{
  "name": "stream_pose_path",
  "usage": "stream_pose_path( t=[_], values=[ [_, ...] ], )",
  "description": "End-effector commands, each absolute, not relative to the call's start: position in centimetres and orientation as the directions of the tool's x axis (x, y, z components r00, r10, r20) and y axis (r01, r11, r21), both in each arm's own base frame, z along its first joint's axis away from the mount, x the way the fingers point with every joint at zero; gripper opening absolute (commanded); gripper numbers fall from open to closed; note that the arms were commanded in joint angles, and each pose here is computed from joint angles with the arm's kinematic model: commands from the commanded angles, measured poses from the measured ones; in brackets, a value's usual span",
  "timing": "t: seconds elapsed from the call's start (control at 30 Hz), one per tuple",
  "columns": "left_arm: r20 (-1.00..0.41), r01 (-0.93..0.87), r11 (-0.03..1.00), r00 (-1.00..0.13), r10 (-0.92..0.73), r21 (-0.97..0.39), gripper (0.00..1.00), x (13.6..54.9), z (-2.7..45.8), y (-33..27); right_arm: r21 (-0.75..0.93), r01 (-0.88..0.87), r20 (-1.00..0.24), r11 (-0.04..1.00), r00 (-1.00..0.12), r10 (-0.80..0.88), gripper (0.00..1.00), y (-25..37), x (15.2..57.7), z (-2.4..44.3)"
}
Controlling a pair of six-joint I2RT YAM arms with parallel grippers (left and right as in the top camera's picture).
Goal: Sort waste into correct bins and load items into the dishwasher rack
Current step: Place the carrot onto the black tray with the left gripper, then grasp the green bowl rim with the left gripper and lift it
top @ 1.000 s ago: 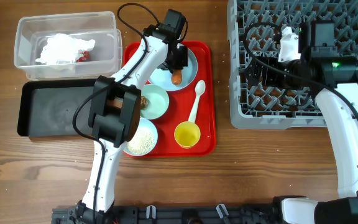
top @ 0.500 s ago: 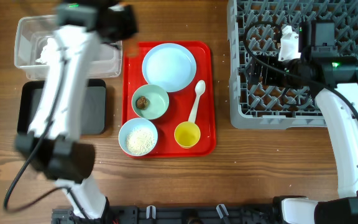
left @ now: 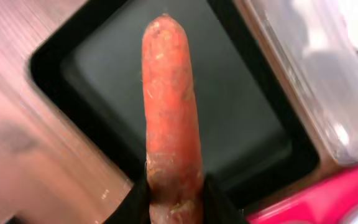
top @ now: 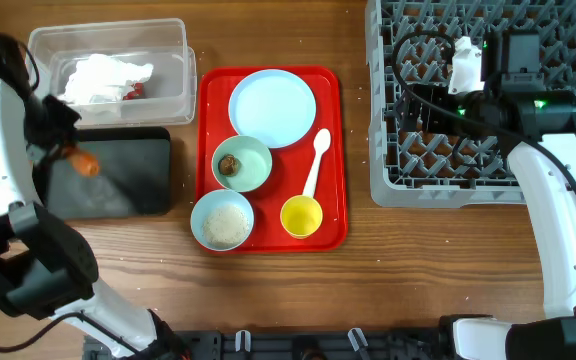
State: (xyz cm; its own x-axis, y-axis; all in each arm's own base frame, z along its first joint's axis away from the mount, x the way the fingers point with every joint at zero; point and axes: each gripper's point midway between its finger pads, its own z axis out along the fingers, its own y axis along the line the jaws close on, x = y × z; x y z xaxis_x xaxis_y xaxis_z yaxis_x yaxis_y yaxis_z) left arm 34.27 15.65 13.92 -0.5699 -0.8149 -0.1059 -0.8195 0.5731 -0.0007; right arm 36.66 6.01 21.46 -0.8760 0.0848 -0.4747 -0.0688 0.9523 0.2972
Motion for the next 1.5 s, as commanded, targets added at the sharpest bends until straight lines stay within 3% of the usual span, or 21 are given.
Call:
stream_pose_path(
  t=[0.0, 0.1, 0.27, 0.37, 0.4, 0.5, 0.67, 0.77, 0.83, 1.03, 1.2, 1.47],
  values=[
    [-0.029, -0.861, 0.507, -0.506, -0.862, -0.046, 0.09, 33.5, 9.1, 15.0, 0.302, -0.063, -0.483, 0.951, -0.87, 0.096, 1.0, 6.0, 37.1, 21.9],
    [-0.031, -0.86, 0.507, -0.506, -0.862, -0.047, 0.12, 33.0, 5.6, 14.7, 0.303, -0.063, -0.482, 0.951, -0.871, 0.097, 1.0, 6.0, 37.1, 21.9],
    [-0.095, -0.858, 0.509, -0.502, -0.86, -0.065, 0.35, 33.0, 2.0, 15.2, 0.304, -0.06, -0.478, 0.951, -0.873, 0.098, 1.0, 6.0, 37.0, 21.9],
    [-0.095, -0.857, 0.511, -0.505, -0.858, -0.07, 0.91, 33.0, 1.7, 15.1, 0.304, -0.058, -0.474, 0.951, -0.875, 0.099, 1.0, 6.0, 37.0, 21.8],
    [-0.092, -0.846, 0.527, -0.52, -0.849, -0.084, 1.0, 33.2, 1.9, 14.9, 0.305, -0.058, -0.475, 0.951, -0.874, 0.099, 1.0, 6.0, 37.0, 21.8],
    [-0.107, -0.784, 0.612, -0.603, -0.791, -0.106, 1.0, 34.2, 5.1, 14.9, 0.305, -0.058, -0.475, 0.951, -0.874, 0.099, 1.0, 6.0, 37.0, 21.8],
    [-0.236, -0.719, 0.677, -0.639, -0.732, -0.156, 1.0, 36.0, 13.3, 14.7, 0.305, -0.061, -0.484, 0.95, -0.869, 0.099, 1.0, 6.0, 37.2, 22.0],
    [-0.32, -0.622, 0.76, -0.693, -0.646, -0.188, 1.0, 36.6, 16.7, 12.4, 0.305, -0.061, -0.484, 0.95, -0.869, 0.099, 1.0, 6.0, 37.2, 22.0],
    [-0.341, -0.461, 0.858, -0.787, -0.514, -0.228, 1.0, 37.4, 18.0, 8.2, 0.305, -0.062, -0.486, 0.95, -0.868, 0.099, 1.0, 6.0, 37.2, 22.0],
    [-0.331, -0.034, 0.977, -0.938, -0.103, -0.209, 0.9, 39.0, 16.0, -5.0, 0.304, -0.065, -0.494, 0.95, -0.864, 0.1, 1.0, 6.0, 37.4, 22.1],
    [-0.247, 0.31, 0.944, -0.929, 0.274, -0.118, 0.86, 37.3, 11.5, -13.2, 0.305, -0.063, -0.491, 0.95, -0.866, 0.1, 1.0, 6.0, 37.3, 22.0],
    [-0.121, 0.453, 0.887, -0.889, 0.441, -0.092, 0.8, 35.9, 4.7, -18.0, 0.305, -0.063, -0.49, 0.95, -0.866, 0.1, 1.0, 6.0, 37.3, 22.0]
  ],
)
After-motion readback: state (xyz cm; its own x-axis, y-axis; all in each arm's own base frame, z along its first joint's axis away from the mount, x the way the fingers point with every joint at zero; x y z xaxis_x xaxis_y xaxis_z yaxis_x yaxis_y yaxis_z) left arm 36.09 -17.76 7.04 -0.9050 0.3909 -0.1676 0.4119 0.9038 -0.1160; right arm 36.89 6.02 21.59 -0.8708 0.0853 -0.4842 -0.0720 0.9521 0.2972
